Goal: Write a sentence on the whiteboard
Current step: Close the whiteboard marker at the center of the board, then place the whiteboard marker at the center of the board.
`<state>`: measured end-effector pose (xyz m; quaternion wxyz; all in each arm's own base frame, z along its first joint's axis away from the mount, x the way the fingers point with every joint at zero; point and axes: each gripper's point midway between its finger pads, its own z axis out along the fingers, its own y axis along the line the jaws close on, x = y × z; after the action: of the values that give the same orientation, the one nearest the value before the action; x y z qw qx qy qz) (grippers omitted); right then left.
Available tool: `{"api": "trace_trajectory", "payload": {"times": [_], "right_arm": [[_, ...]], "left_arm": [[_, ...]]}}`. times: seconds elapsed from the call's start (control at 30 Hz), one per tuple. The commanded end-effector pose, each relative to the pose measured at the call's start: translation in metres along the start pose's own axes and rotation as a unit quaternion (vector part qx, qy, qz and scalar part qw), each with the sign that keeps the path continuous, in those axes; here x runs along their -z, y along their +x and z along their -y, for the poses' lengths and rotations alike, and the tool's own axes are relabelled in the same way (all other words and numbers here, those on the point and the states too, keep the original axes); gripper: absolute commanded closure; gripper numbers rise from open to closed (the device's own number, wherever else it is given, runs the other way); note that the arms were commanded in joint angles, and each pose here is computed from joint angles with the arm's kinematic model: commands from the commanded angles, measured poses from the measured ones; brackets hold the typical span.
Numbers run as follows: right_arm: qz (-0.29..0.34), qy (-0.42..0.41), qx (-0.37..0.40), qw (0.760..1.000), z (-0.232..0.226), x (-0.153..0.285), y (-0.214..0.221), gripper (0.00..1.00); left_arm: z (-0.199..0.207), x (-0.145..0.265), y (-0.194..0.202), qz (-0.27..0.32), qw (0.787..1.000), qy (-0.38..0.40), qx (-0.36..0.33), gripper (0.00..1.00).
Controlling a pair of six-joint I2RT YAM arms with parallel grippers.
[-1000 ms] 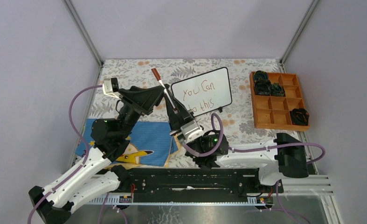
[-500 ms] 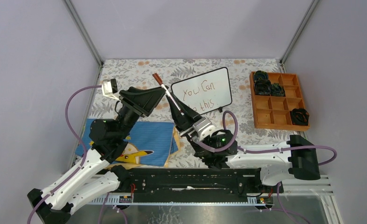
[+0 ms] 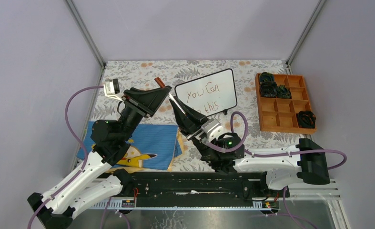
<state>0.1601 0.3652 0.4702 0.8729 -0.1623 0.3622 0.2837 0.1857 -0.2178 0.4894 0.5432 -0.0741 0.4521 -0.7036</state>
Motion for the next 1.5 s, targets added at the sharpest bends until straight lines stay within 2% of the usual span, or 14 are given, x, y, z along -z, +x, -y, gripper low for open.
{"api": "trace_trajectory", "payload": {"times": [0.0,0.1,0.33,0.37,0.43,0.53,0.6,0.67,0.8,1.0,1.07,1.17,1.3,1.47], "right_arm": [[0.024,0.015,-0.022,0.999,0.011,-0.003,-0.019,1.00],[0.022,0.018,-0.020,0.999,0.012,-0.002,-0.018,1.00],[0.009,0.026,-0.023,0.999,0.015,0.000,-0.013,1.00],[0.003,0.026,-0.022,0.999,0.016,0.001,-0.011,1.00],[-0.013,0.021,-0.021,0.999,0.015,0.004,-0.006,0.87],[-0.059,-0.006,-0.019,0.998,0.011,0.010,0.003,0.54],[-0.091,-0.021,-0.027,0.995,0.011,0.017,0.007,0.41],[-0.123,-0.040,-0.042,0.991,0.011,0.026,0.008,0.33],[-0.197,-0.092,-0.080,0.973,0.011,0.045,-0.003,0.30],[-0.293,-0.117,-0.119,0.941,0.020,0.061,-0.020,0.31],[-0.321,-0.136,-0.131,0.928,0.016,0.068,-0.020,0.32],[-0.348,-0.167,-0.160,0.909,0.002,0.076,-0.014,0.32],[-0.369,-0.181,-0.185,0.893,-0.013,0.082,0.002,0.32],[-0.374,-0.171,-0.207,0.888,-0.018,0.083,0.015,0.35]], "left_arm": [[0.015,-0.002,-0.007,0.008,1.000,0.022,-0.006,0.58],[0.013,-0.002,-0.005,0.004,1.000,0.022,-0.004,0.63],[0.012,-0.001,-0.005,0.005,1.000,0.021,-0.010,0.99],[0.011,-0.001,-0.006,0.006,1.000,0.018,-0.012,1.00],[0.009,0.000,-0.007,0.009,1.000,0.013,-0.018,1.00],[0.008,0.001,-0.011,0.016,0.999,0.003,-0.033,1.00],[0.007,0.002,-0.014,0.020,0.999,-0.004,-0.045,1.00],[0.004,0.003,-0.017,0.022,0.997,-0.020,-0.068,1.00],[0.000,0.006,-0.014,-0.007,0.990,-0.041,-0.134,1.00],[0.001,0.020,0.025,-0.136,0.961,0.009,-0.240,1.00],[0.001,0.026,0.042,-0.181,0.951,0.033,-0.249,1.00],[-0.001,0.032,0.056,-0.217,0.944,0.048,-0.243,1.00],[-0.002,0.037,0.063,-0.229,0.944,0.059,-0.232,1.00],[0.002,0.039,0.063,-0.229,0.944,0.066,-0.228,1.00]]}}
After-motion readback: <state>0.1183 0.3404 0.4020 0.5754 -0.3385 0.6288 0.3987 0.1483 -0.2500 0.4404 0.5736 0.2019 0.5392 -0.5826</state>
